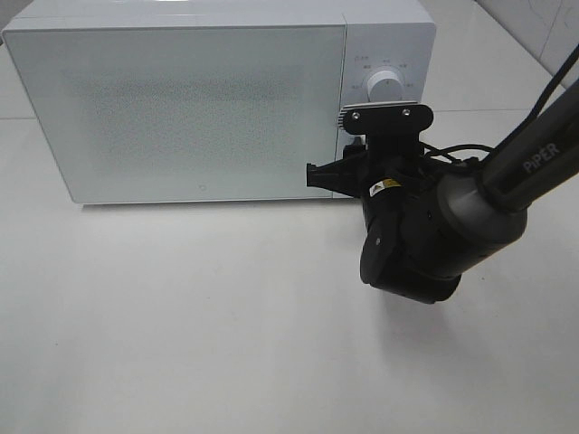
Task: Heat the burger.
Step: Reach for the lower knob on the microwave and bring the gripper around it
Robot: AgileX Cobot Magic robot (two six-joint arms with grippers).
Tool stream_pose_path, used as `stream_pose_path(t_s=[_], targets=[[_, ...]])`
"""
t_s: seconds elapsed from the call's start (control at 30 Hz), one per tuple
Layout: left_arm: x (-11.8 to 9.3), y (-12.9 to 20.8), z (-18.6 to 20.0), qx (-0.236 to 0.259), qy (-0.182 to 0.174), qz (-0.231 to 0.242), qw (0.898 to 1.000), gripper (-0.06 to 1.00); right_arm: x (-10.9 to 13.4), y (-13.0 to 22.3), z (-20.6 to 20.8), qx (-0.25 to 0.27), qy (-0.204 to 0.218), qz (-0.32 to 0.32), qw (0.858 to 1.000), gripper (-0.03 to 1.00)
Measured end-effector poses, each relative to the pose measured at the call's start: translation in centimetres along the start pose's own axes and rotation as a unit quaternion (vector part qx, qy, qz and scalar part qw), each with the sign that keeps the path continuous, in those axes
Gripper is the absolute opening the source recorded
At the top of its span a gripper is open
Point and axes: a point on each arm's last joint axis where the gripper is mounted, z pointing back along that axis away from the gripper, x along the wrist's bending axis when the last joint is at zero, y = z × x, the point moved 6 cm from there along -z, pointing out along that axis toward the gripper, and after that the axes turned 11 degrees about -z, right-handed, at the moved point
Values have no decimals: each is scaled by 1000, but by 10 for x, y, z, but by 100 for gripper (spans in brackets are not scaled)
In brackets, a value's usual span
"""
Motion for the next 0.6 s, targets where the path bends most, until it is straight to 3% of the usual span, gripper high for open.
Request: stream_pose_path(t_s=[0.6], targets=[[0, 0, 0, 0, 0, 0, 1000, 97, 0, -1, 0, 0, 0, 1, 1000, 43]])
